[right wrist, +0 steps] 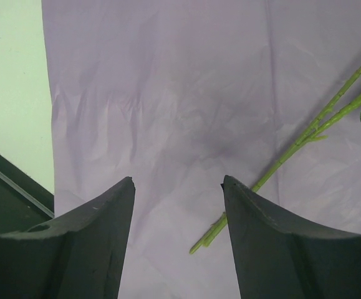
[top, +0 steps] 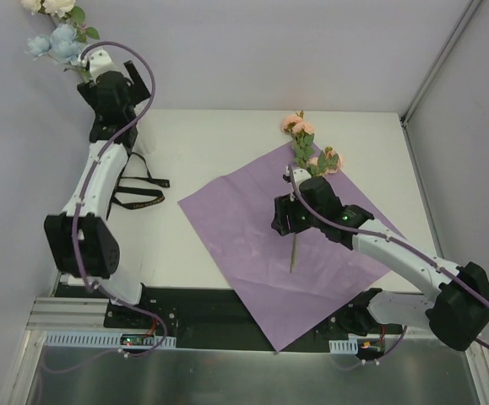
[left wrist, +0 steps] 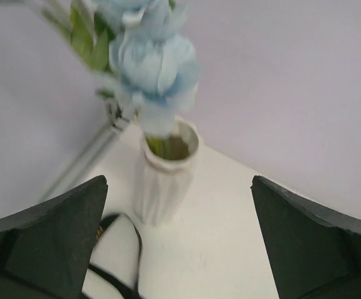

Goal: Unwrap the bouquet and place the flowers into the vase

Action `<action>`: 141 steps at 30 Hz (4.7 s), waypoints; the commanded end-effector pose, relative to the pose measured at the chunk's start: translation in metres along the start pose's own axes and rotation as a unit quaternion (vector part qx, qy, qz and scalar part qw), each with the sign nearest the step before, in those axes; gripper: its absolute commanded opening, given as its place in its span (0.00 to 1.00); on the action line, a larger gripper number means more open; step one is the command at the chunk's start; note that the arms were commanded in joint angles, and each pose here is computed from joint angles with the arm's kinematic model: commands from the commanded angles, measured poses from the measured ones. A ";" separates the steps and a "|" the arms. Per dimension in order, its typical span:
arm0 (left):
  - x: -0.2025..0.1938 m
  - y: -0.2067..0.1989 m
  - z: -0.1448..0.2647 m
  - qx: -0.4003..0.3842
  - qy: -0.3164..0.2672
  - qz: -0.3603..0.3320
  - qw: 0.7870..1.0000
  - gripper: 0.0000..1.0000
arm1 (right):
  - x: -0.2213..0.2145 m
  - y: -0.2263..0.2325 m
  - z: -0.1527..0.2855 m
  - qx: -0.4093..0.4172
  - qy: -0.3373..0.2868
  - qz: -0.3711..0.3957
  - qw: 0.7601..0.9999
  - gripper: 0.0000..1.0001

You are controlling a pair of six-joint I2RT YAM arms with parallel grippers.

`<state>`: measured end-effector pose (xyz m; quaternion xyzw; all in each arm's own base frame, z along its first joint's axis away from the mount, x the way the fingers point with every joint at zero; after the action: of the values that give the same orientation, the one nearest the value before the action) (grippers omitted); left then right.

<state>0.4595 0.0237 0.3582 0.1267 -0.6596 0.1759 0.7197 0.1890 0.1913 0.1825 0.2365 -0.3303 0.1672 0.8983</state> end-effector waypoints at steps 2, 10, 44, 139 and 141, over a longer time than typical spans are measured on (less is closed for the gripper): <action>0.012 0.012 0.102 -0.114 0.027 0.163 0.980 0.99 | 0.014 0.006 0.007 -0.018 0.028 -0.031 0.999 0.62; -0.039 0.008 0.216 -0.342 0.141 0.270 0.889 0.98 | 0.001 -0.017 0.001 -0.138 0.086 -0.088 0.983 0.63; -0.214 -0.071 0.412 -0.586 0.424 0.109 0.682 0.95 | 0.063 -0.104 -0.088 -0.199 0.099 -0.194 0.956 0.31; -0.065 -0.066 0.324 -0.361 0.022 0.050 0.931 0.00 | 0.034 0.025 0.056 0.057 -0.058 0.037 0.996 0.98; -0.052 -0.061 0.312 -0.340 0.002 0.039 0.940 0.00 | 0.035 0.020 0.054 0.038 -0.064 0.033 0.997 1.00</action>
<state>0.1803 -0.1978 0.3378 -0.3042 -0.6533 -0.0316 0.6925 0.1663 0.1972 0.2438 0.3379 -0.3518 0.2383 0.8398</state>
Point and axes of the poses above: each gripper's point midway between its finger pads, its own z axis back along the fingers, its own y axis along the line the jaws close on, x = y × z, the point moved 8 cm from there along z, back along the fingers, and after that the axes turned 5 degrees about -z, right-handed, at the moved point
